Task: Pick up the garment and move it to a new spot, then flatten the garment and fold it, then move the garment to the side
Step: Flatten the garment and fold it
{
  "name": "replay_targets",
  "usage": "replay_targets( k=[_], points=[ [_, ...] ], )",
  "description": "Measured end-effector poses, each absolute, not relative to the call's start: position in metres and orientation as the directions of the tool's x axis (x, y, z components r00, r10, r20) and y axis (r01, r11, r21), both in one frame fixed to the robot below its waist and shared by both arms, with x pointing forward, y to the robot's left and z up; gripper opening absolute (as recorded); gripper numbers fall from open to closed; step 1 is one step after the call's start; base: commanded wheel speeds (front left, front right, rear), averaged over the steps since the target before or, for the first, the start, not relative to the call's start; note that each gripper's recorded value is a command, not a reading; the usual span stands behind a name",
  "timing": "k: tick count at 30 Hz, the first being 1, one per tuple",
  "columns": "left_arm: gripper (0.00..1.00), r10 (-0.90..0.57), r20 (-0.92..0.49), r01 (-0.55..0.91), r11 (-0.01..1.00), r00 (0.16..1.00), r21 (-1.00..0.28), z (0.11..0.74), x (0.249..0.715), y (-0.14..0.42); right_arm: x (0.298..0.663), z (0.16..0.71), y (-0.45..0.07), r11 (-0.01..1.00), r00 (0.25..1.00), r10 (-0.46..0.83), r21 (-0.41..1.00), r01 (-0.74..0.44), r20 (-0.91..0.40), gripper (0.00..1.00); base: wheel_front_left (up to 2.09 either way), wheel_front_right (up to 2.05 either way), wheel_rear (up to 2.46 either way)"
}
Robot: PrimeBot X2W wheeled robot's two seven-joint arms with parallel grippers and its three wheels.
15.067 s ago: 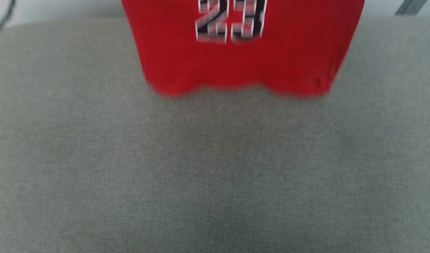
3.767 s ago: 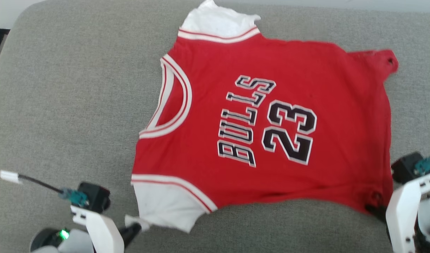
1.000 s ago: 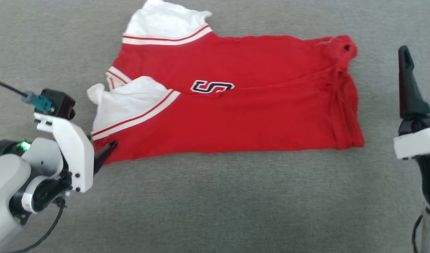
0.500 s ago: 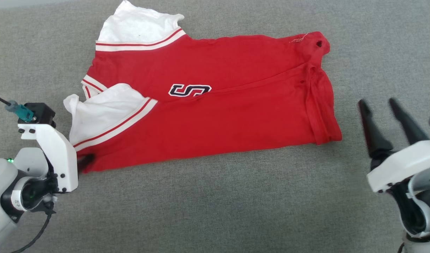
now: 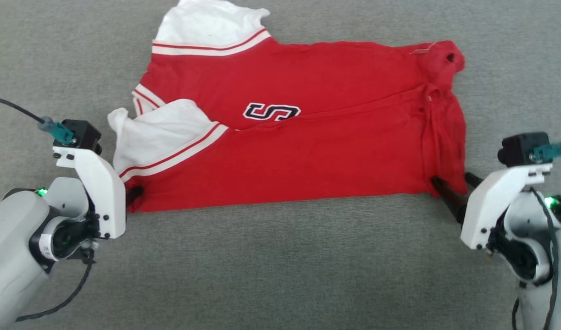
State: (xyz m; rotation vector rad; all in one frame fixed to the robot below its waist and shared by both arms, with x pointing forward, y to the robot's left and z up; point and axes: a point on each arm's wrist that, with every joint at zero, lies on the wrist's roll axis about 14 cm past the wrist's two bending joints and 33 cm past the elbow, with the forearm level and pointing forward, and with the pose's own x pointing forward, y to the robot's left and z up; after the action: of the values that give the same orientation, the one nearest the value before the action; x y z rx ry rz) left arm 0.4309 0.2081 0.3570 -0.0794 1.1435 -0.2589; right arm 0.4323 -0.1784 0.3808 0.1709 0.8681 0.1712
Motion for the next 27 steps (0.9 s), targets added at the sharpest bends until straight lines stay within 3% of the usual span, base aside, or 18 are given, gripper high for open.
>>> replay_targets(
  k=[3,4,5,6,17,27],
  points=[
    [0.00,-0.246,-0.883,0.164,0.967,0.399,-0.195,0.358,0.432,0.209,0.435,0.373,-0.173,0.969,0.581,0.241,0.229,-0.095,-0.778,1.00,0.00,0.00,0.00],
    [0.00,-0.248,-0.881,0.163,0.967,0.403,-0.198,0.358,0.432,0.209,0.435,0.371,-0.172,0.967,0.564,0.248,0.234,-0.099,-0.788,0.73,0.00,0.00,0.00],
    [0.00,-0.249,-0.880,0.163,0.966,0.405,-0.199,0.358,0.432,0.209,0.436,0.369,-0.171,0.967,0.545,0.251,0.227,-0.112,-0.800,0.11,0.00,0.00,0.00],
    [0.00,-0.249,-0.878,0.164,0.966,0.409,-0.198,0.358,0.431,0.210,0.437,0.368,-0.171,0.967,0.537,0.254,0.229,-0.114,-0.805,0.00,0.00,0.00,0.00],
    [0.00,-0.262,-0.855,0.162,0.964,0.448,-0.210,0.369,0.430,0.212,0.444,0.378,-0.164,0.955,0.508,0.297,0.249,-0.162,-0.809,0.00,0.00,0.00,0.00],
    [0.00,-0.253,-0.842,0.164,0.966,0.476,-0.197,0.394,0.414,0.221,0.424,0.402,-0.163,0.944,0.481,0.325,0.253,-0.211,-0.814,0.00,0.00,0.00,0.00]
  ],
)
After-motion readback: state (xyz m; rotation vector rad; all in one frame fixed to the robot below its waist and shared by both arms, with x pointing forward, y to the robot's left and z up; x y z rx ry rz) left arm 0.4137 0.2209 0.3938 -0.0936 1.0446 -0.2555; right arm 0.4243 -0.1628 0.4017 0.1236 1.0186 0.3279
